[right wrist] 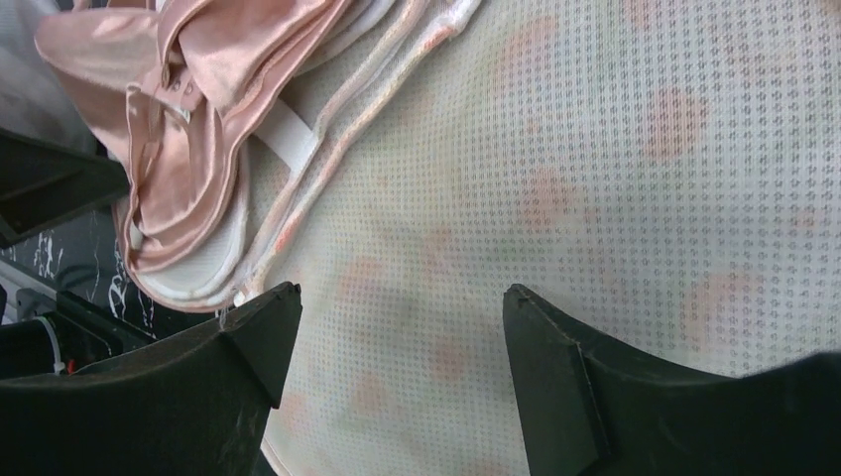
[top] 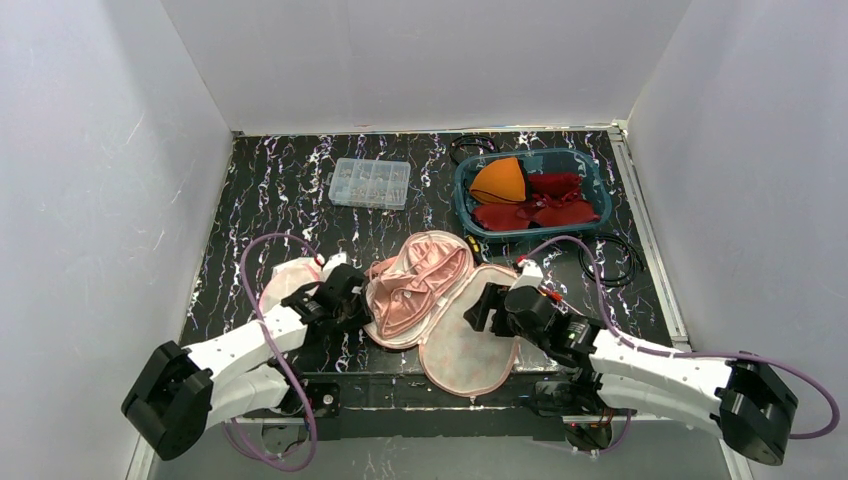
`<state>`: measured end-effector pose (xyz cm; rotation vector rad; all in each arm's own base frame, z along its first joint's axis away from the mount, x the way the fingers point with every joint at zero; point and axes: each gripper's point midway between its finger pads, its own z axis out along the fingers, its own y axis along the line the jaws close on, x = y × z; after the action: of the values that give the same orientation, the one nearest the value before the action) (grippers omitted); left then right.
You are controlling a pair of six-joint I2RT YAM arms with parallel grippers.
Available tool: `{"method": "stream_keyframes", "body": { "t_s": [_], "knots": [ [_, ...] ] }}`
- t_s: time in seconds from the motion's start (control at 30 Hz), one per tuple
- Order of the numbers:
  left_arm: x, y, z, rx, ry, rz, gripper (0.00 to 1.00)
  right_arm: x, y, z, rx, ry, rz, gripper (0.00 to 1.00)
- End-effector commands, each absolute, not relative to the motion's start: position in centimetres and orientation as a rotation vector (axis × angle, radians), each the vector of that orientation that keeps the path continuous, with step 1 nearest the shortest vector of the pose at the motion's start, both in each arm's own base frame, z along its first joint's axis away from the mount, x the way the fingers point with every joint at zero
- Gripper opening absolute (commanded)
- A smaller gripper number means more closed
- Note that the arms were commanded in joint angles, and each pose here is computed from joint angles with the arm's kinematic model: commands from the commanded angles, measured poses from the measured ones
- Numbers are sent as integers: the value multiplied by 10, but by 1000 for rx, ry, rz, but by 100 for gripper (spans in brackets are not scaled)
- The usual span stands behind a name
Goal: Unzip the laundry bag and remove the bra
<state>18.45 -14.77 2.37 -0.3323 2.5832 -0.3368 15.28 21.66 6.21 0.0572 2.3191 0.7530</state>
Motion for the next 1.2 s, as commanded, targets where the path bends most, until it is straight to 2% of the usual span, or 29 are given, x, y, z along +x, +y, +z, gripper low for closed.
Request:
{"method": "stream_keyframes", "body": {
  "t_s": [0.0, 0.23, 0.5, 0.67, 0.77, 0.9, 1.0, 1.17],
  "knots": [
    [173, -151, 21, -359, 2574, -444, 23, 179, 245, 106, 119, 2173, 854, 83],
    [155, -156, 21, -422, 2549, -571, 7, 193, 277, 127, 139, 2142, 939, 86],
    [137, -166, 17, -450, 2563, -535, 1, 202, 293, 118, 155, 2201, 922, 87],
    [133, -171, 18, -469, 2585, -495, 0, 218, 297, 118, 108, 2234, 871, 88],
    [133, -170, 25, -444, 2585, -486, 9, 223, 286, 128, 0, 2248, 736, 89],
    [133, -159, 44, -367, 2564, -442, 39, 220, 264, 142, -122, 2216, 623, 94],
    [135, -158, 61, -321, 2534, -470, 54, 216, 251, 146, -151, 2211, 586, 95],
    [132, -161, 79, -235, 2523, -517, 59, 203, 254, 140, -32, 2226, 757, 93]
  ]
}}
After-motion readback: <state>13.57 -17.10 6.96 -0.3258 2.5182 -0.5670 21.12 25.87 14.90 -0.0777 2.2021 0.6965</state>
